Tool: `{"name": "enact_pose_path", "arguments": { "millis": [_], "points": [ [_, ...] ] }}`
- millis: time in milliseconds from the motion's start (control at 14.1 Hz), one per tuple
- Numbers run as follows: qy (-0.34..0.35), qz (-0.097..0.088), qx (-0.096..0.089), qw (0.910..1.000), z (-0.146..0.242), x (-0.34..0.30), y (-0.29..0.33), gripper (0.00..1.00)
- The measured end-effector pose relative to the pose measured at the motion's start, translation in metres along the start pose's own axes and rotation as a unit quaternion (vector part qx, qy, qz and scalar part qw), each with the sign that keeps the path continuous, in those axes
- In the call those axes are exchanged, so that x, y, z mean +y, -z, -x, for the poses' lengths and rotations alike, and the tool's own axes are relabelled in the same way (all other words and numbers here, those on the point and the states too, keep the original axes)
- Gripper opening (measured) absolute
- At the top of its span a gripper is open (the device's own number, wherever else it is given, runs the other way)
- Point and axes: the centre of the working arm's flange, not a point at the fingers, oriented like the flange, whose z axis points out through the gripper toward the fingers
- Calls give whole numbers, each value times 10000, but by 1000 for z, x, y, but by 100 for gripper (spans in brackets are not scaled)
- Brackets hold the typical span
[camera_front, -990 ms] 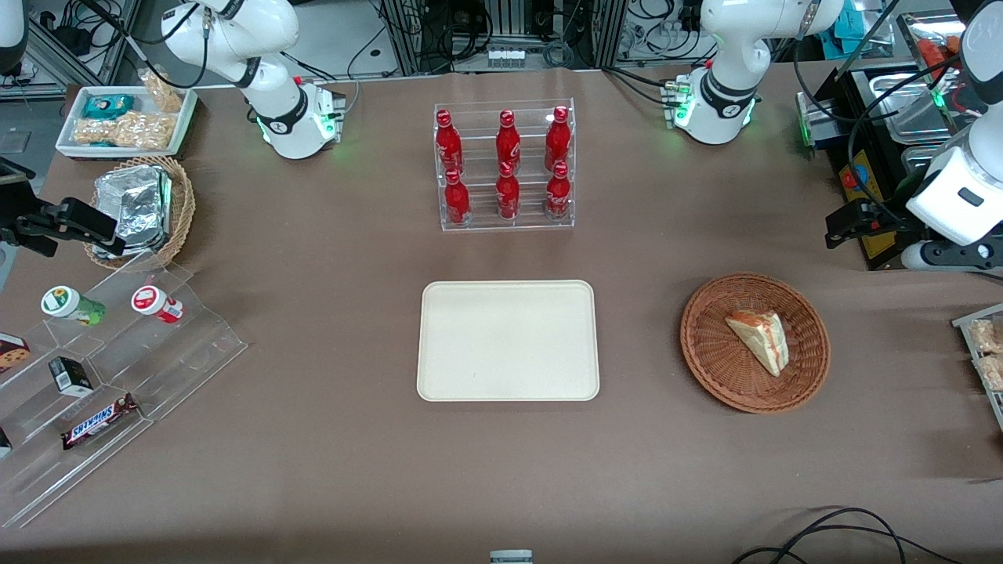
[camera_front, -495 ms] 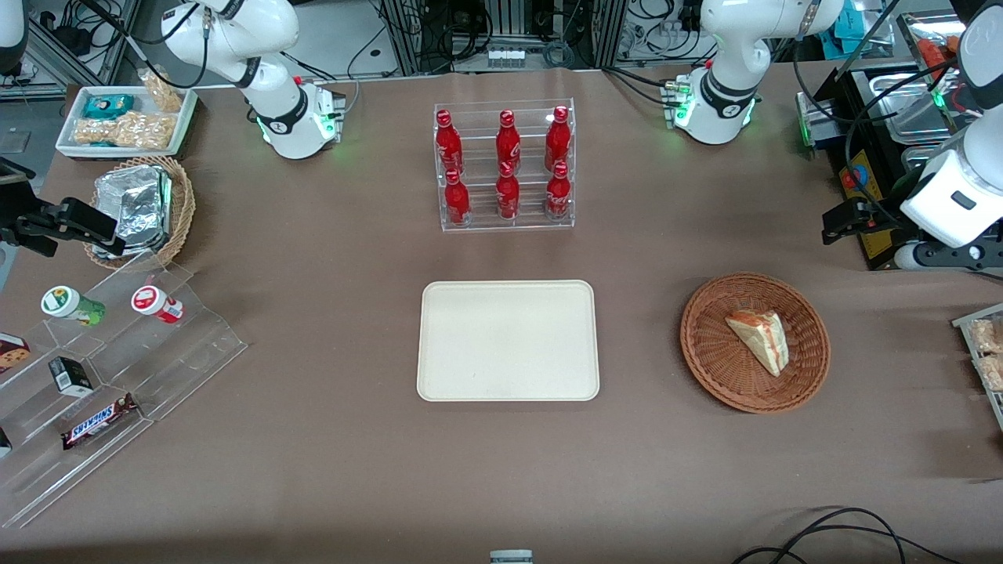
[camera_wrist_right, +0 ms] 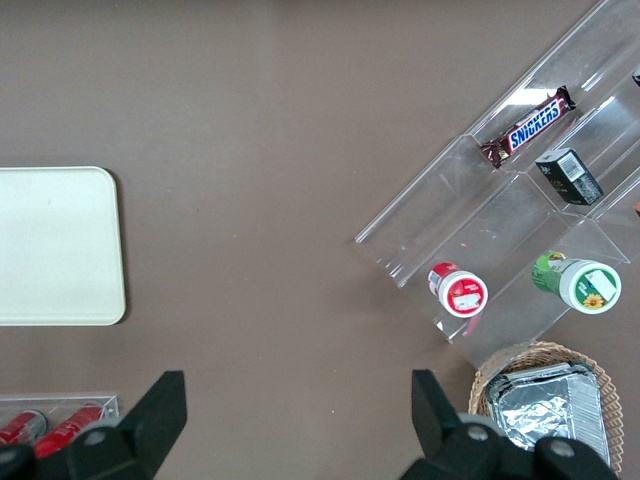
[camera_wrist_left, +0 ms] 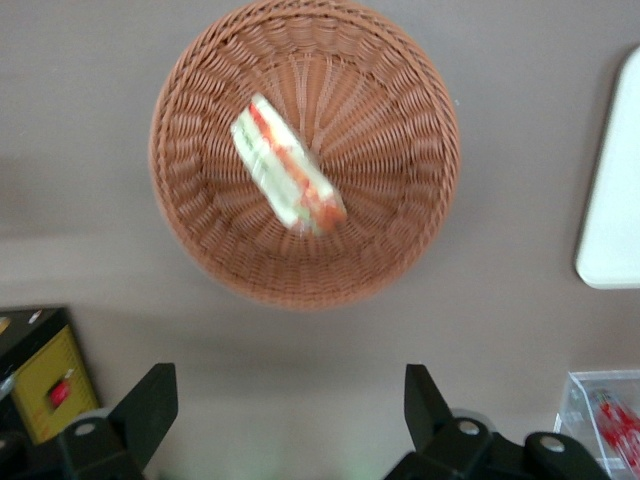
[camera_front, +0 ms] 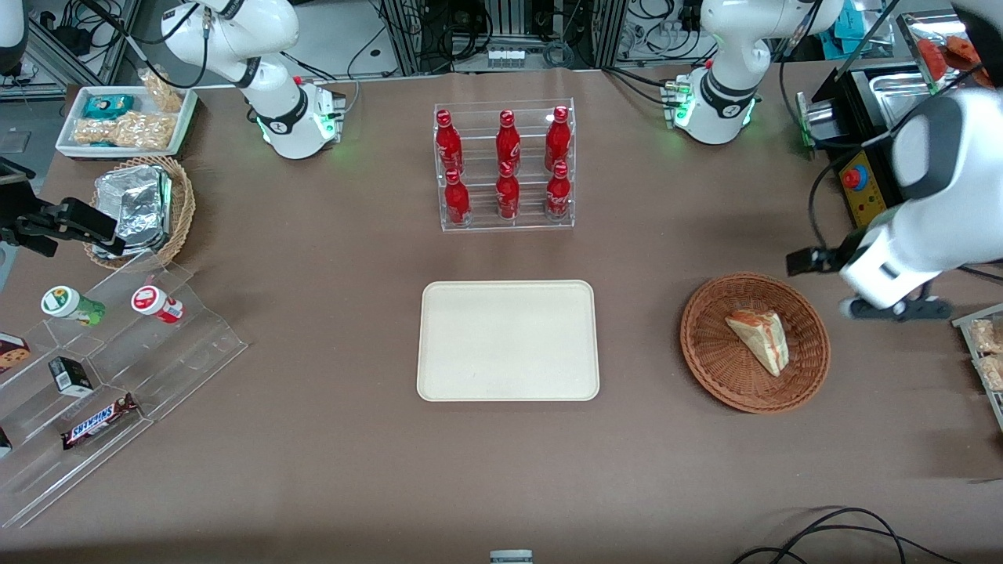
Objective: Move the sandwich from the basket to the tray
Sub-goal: 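Lower the left gripper onto the wrapped sandwich and close on it, then lift the sandwich and carry it with the left gripper over the tray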
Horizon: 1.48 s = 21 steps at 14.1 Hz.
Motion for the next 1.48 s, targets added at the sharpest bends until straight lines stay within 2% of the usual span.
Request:
{"name": "enact_pose_path", "arguments": {
  "millis": [141, 283, 354, 566, 636, 778, 848, 990, 1061, 1202, 1343, 1414, 1485],
  "points": [
    [320, 1, 155, 9994, -5, -2, -37, 100],
    [1034, 43, 440, 9937, -6, -2, -68, 100],
    [1508, 83, 546, 9870, -6, -2, -81, 100],
    [2949, 180, 556, 9537, -12, -2, -113, 100],
    [3298, 208, 555, 9422, -17, -2, -125, 100],
    [3702, 248, 546, 9270, -26, -3, -150, 100],
    [3817, 255, 528, 9224, -30, -3, -163, 93],
    [3926, 241, 463, 9182, -33, -4, -178, 70],
    [3936, 241, 459, 9178, -34, -4, -179, 58],
    [3936, 226, 432, 9180, -37, -4, -170, 41],
    [3932, 72, 107, 9194, -38, -4, -145, 30],
    [3913, -11, -73, 9203, -40, -1, -124, 27],
    [3874, -55, -164, 9218, -42, 3, -100, 26]
  ]
}}
